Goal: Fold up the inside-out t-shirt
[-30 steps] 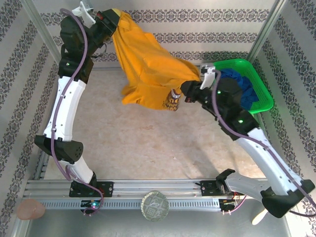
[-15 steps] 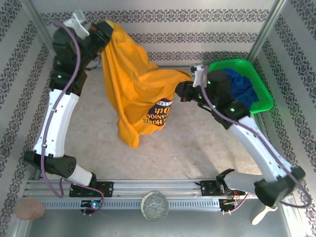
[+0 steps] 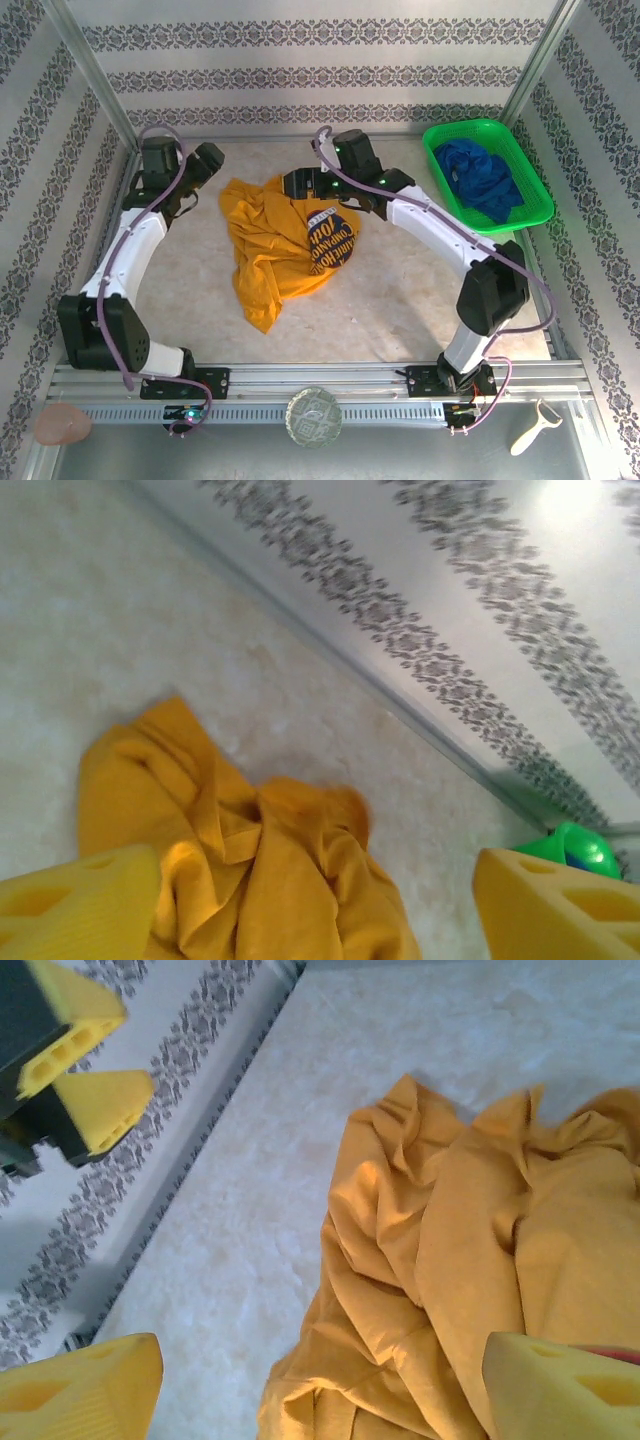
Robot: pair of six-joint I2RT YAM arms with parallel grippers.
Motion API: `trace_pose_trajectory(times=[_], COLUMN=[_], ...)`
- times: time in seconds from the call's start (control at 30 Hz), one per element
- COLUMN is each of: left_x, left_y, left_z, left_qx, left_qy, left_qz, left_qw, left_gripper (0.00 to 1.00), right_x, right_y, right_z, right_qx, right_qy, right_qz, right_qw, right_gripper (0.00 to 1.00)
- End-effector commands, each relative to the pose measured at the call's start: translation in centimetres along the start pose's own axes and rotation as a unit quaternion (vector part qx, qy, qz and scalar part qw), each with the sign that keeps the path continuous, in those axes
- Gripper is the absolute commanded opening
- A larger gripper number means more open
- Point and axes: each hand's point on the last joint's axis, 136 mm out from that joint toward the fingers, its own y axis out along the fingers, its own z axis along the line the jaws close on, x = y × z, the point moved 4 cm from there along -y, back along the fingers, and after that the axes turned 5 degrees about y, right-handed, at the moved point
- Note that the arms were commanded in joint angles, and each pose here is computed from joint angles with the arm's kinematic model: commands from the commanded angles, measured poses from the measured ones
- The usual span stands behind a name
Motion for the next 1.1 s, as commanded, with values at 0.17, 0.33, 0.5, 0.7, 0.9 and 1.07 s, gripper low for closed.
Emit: trace_pose_trajectory(times=[0.17, 0.33, 0.5, 0.7, 0.9, 1.07], left_x=[-5.2, -12.1, -15.7, -16.8, -18.2, -18.9], left_y=[0.4, 5.7, 10.0, 12.5, 14.3, 15.6], left_z=[-4.5, -3.5, -2.2, -0.8, 0.9, 1.3], left_qx=[-0.053, -0.002, 0.062, 0.093, 0.112, 0.108], left_qy=[0.148, 0.158, 0.18, 0.172, 0.163, 0.163], left_qz=[0.12, 0.254, 0.316, 0.325, 0.329, 0.34], left_qw=[0.98, 0.954, 0.929, 0.925, 0.923, 0.92], left_gripper=[0.9, 0.84, 0.81, 0.81, 0.76, 0.31], right_x=[-5.7, -9.0, -8.2, -5.7, -5.2, -5.7], right_y=[-3.9, -2.2, 0.6, 5.1, 9.9, 10.9], right_z=[-12.5, -13.7, -11.7, -11.3, -13.0, -16.5], right_qx=[-0.108, -0.103, -0.117, -0.151, -0.202, -0.244], right_qy=[0.179, 0.202, 0.145, 0.102, 0.091, 0.112], right_qz=[-0.044, -0.025, -0.004, 0.027, 0.065, 0.074], right_qw=[0.977, 0.974, 0.982, 0.983, 0.973, 0.961], right_gripper=[0.84, 0.85, 0.86, 0.86, 0.85, 0.57])
